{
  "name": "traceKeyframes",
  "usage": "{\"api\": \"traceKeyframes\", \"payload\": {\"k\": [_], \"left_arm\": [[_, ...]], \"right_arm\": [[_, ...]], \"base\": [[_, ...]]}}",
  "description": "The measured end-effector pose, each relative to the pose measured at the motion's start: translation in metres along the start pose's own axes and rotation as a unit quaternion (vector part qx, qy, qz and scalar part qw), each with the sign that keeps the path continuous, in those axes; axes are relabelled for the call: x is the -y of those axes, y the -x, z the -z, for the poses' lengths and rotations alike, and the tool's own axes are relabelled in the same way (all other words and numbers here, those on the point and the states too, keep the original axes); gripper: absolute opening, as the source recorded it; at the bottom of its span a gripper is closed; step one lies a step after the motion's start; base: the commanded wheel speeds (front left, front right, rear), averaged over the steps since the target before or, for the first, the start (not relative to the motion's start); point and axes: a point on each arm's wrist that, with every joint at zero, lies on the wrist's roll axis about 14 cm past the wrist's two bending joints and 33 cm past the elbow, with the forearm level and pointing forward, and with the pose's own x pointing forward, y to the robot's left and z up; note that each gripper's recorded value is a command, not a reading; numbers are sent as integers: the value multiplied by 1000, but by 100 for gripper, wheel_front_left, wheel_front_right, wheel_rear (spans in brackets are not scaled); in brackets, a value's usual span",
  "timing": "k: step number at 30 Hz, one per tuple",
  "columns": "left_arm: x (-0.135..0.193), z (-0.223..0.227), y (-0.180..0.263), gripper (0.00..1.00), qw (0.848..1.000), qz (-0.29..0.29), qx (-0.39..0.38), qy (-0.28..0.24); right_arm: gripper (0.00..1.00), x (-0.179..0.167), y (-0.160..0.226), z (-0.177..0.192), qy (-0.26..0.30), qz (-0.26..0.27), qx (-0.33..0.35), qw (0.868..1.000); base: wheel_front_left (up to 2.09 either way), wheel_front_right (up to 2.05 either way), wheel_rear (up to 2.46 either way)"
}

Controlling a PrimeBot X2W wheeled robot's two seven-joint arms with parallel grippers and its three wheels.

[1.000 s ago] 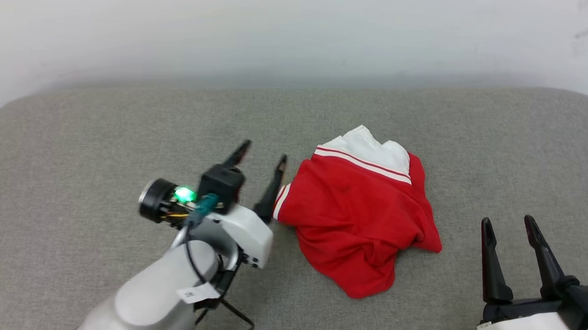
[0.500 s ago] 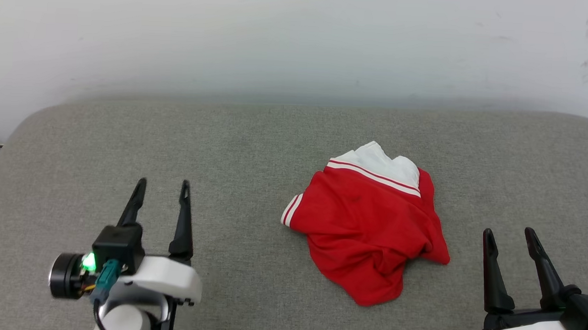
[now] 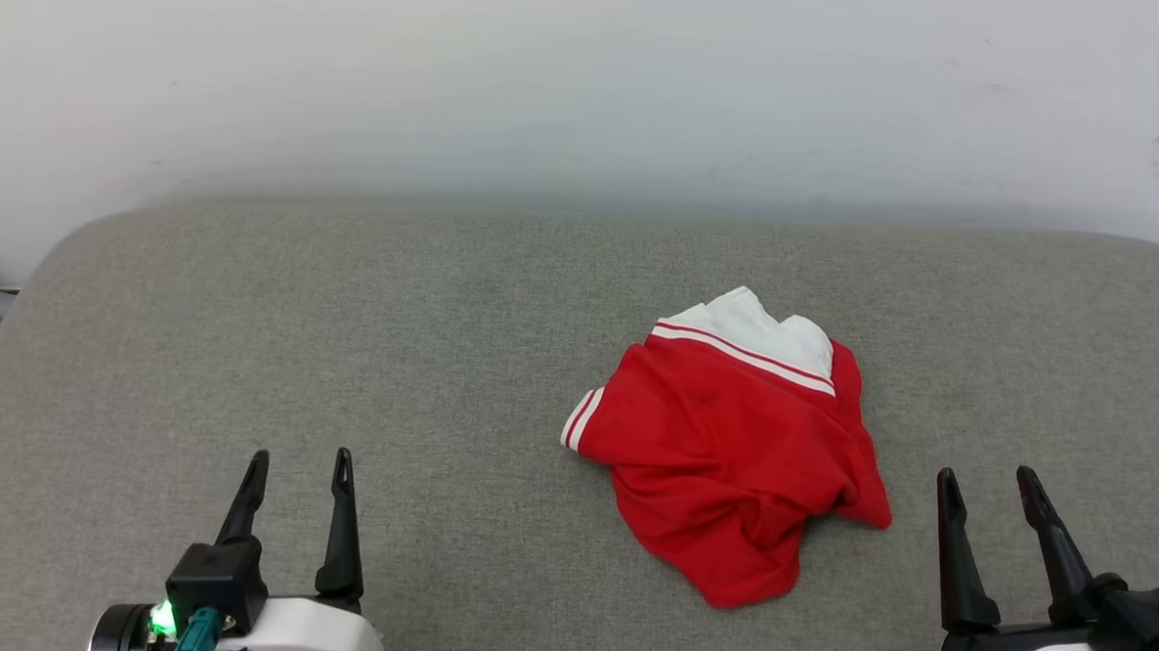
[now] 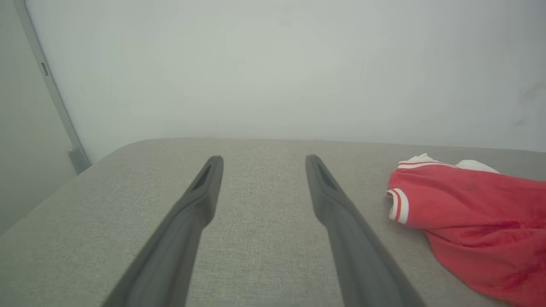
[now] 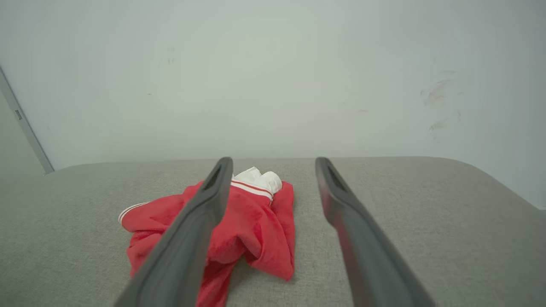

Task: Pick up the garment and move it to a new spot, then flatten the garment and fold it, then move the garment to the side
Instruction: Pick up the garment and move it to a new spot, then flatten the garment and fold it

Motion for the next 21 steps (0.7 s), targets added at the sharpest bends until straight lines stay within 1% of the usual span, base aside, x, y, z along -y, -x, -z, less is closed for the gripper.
{"api": "traceKeyframes", "payload": {"k": [21], "left_arm": [[2, 14, 8, 100, 1000, 17, -16, -8]], "right_arm": [[100, -2, 8, 22, -5, -2, -35, 999]], "base": [[0, 0, 0]]}}
